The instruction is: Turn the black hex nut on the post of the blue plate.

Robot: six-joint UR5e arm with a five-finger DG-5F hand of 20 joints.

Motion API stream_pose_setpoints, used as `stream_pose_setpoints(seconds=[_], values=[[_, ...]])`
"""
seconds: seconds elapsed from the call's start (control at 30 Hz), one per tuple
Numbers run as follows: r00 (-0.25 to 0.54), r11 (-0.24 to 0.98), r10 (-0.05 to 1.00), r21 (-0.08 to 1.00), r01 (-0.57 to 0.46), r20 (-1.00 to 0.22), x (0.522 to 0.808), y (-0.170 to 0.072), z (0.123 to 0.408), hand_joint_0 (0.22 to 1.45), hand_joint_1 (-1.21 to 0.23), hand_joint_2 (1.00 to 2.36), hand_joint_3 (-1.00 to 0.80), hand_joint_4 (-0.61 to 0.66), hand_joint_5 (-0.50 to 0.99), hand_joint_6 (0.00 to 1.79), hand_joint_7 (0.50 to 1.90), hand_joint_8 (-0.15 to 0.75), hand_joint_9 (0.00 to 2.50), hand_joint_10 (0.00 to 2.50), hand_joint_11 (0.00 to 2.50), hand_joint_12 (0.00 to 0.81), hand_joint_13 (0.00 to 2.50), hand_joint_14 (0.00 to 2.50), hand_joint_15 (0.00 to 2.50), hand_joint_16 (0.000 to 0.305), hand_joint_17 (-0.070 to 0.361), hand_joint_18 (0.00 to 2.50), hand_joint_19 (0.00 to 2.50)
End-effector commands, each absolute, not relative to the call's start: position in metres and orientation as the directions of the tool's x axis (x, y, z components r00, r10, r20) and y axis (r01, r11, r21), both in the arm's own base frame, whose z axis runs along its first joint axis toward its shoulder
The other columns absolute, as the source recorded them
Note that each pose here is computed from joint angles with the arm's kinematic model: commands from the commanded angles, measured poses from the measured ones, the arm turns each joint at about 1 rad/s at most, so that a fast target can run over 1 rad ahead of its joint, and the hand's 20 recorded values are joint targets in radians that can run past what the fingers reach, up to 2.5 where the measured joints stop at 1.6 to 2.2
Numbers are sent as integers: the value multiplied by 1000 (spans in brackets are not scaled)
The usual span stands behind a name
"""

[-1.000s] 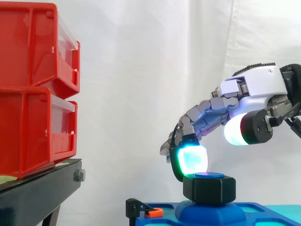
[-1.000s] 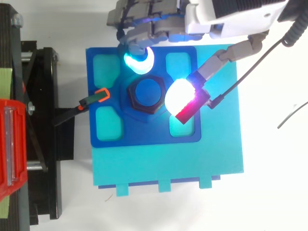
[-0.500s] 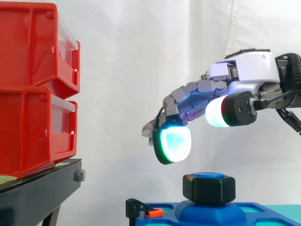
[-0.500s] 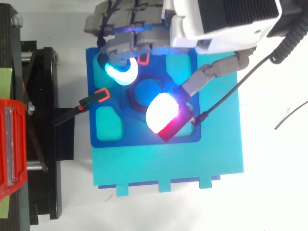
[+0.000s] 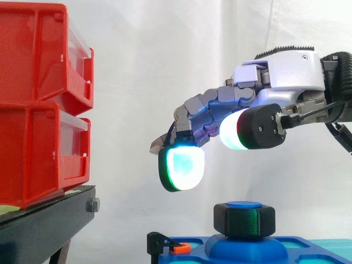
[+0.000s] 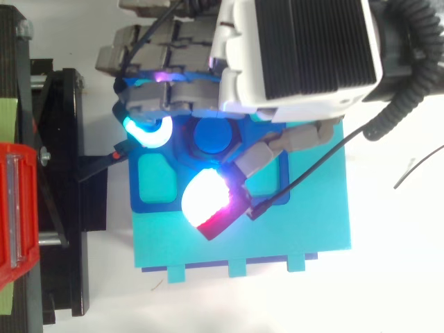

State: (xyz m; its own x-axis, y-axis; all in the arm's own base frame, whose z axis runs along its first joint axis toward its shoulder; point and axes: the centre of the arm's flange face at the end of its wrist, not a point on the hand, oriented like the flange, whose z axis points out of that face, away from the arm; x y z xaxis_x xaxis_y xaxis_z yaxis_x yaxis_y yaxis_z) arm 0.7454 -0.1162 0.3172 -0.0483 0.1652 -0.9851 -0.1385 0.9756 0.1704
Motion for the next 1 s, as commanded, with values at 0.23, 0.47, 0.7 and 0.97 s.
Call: stream_pose_setpoints(seconds=[0.23, 0.47, 0.7, 0.97], values=[[-43, 981, 154, 158, -114, -987, 744, -97, 293, 482, -331, 1000, -500, 240, -177, 503, 950, 271, 412, 0, 43, 372, 396, 3, 96, 56, 126, 236, 146], [-31, 981, 154, 157, -116, -988, 745, -97, 292, 482, -330, 1000, -500, 234, -176, 503, 999, 270, 411, 2, 44, 371, 396, 3, 96, 56, 126, 235, 147], [-32, 981, 154, 157, -116, -988, 745, -98, 292, 482, -330, 1000, -500, 208, -168, 502, 1160, 272, 411, 0, 66, 372, 401, 4, 96, 56, 125, 241, 144], [-54, 980, 154, 159, -117, -987, 741, -106, 290, 482, -330, 1000, -500, 199, -165, 508, 1236, 274, 415, 4, 70, 372, 403, 4, 100, 56, 125, 251, 143]])
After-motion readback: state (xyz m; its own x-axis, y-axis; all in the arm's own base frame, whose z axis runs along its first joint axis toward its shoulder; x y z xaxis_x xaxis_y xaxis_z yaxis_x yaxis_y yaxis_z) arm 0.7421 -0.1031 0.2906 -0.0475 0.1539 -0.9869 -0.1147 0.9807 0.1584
